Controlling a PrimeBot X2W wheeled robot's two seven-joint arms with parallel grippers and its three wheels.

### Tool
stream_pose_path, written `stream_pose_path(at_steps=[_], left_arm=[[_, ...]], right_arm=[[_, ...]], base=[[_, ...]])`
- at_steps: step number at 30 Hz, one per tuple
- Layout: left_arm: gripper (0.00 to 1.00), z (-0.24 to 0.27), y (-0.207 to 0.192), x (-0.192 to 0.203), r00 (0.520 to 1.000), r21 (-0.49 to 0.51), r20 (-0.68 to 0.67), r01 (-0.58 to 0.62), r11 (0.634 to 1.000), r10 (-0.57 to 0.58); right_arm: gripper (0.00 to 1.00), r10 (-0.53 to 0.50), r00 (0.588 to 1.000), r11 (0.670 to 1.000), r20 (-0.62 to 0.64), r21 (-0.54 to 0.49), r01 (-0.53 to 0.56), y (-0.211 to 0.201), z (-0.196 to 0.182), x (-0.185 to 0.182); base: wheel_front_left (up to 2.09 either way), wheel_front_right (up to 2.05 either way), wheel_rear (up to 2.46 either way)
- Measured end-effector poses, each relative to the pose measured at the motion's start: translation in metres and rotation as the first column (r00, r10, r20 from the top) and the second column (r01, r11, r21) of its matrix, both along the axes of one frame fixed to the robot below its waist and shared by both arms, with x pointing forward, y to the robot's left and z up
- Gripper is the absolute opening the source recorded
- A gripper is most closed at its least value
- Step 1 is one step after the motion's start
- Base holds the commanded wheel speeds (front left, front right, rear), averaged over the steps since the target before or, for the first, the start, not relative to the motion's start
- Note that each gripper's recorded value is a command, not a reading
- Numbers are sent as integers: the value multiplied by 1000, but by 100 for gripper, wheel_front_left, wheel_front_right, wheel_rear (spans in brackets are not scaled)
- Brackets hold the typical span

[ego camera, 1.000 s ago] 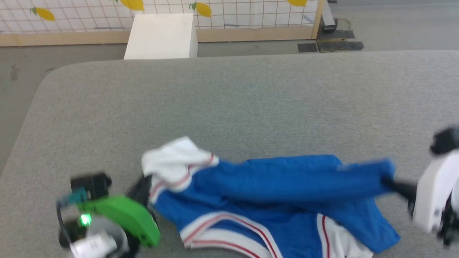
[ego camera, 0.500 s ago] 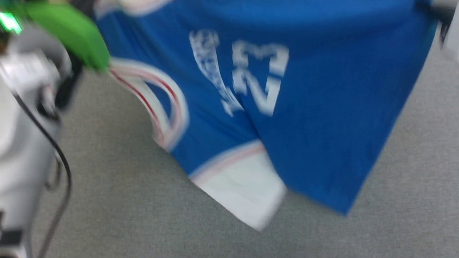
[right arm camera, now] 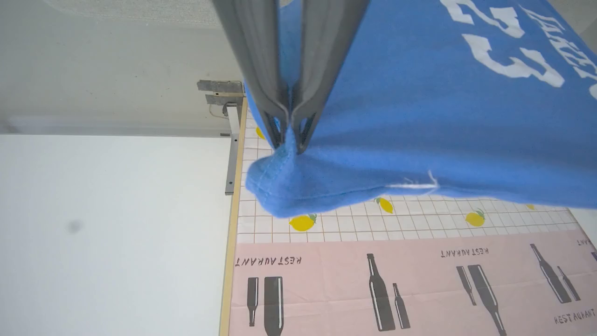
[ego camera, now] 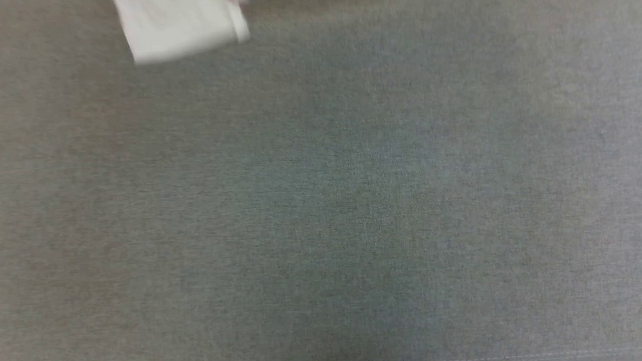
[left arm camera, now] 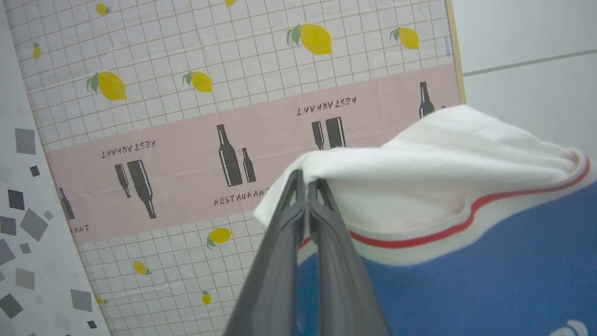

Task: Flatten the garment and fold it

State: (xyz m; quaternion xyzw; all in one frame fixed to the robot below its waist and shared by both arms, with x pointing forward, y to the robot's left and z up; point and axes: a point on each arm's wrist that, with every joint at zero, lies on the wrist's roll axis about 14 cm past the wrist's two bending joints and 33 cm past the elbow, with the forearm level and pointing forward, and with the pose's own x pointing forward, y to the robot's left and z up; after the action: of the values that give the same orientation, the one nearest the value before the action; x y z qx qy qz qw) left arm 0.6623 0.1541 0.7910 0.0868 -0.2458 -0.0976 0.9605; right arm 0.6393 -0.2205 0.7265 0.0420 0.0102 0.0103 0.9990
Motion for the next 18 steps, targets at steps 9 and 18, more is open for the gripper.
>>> stream_pose_path(at_steps=[9,18], left_arm=[[0,5,6,22,975,-89,219,-16,996,36],[0,-75,18,39,999,-151,41,13,988,-7]], right_arm=[[0,-70,989,998,129,5,70,-10,-11,38],[0,36,999,998,36,50,-38,23,-80,55]], base=[[0,0,0],[0,0,0]])
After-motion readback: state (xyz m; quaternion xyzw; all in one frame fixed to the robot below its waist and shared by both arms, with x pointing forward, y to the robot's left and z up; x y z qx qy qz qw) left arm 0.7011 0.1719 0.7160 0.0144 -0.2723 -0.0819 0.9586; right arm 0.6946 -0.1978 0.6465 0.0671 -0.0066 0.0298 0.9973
